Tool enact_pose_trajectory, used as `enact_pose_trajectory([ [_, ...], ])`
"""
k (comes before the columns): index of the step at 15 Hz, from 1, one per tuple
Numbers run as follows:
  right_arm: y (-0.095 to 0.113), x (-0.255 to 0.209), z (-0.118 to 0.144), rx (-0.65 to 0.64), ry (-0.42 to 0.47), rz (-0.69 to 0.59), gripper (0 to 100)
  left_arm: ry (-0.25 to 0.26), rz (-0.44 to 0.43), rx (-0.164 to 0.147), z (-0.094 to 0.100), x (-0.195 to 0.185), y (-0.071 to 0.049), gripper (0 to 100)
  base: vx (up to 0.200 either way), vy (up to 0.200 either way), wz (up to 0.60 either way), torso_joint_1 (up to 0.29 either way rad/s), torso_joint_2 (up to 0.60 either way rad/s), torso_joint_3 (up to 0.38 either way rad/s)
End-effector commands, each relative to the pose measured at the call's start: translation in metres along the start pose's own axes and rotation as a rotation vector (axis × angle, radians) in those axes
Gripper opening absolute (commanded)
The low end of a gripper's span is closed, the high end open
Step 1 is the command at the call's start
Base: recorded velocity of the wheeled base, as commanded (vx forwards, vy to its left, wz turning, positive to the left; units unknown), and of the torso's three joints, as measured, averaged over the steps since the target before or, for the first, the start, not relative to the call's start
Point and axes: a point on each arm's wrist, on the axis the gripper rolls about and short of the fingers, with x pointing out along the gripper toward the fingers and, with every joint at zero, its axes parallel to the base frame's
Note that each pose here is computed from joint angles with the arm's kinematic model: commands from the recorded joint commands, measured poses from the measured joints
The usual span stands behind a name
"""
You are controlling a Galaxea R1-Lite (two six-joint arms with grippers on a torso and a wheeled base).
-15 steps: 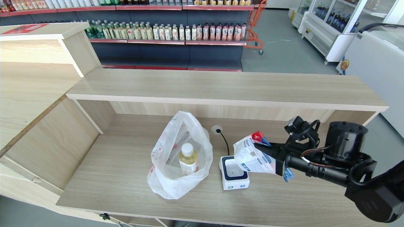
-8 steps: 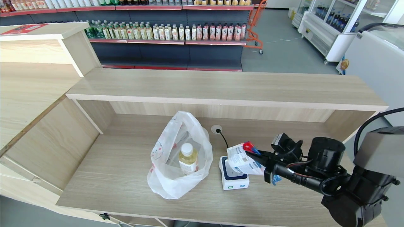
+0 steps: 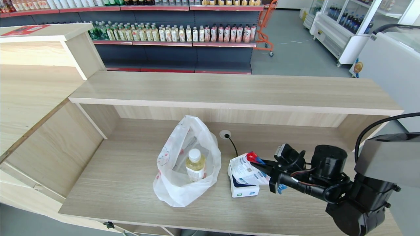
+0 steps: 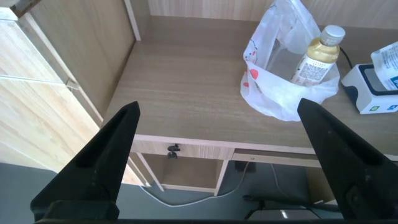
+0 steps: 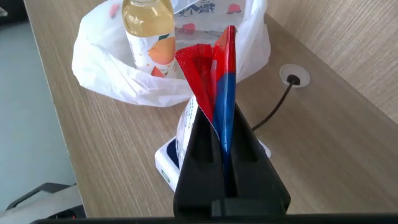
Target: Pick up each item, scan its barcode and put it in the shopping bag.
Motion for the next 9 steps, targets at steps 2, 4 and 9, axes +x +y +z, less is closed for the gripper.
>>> enact_pose_trajectory([
  [2, -0.004, 0.014, 0.006, -0.029, -0.048, 0.000, 0, -0.001, -0.001, 0.000, 0.000, 0.000, 0.000, 100, 0.000, 0.000, 0.00, 0.000, 0.00, 0.000],
  [4, -0.003, 0.014, 0.002, -0.026, -0.038, 0.003, 0, -0.001, -0.001, 0.000, 0.000, 0.000, 0.000, 100, 0.000, 0.000, 0.00, 0.000, 0.00, 0.000],
  [9, -0.001, 0.018, -0.005, -0.027, -0.023, 0.009, 0, -0.001, 0.001, 0.000, 0.000, 0.000, 0.000, 100, 0.000, 0.000, 0.00, 0.000, 0.00, 0.000],
])
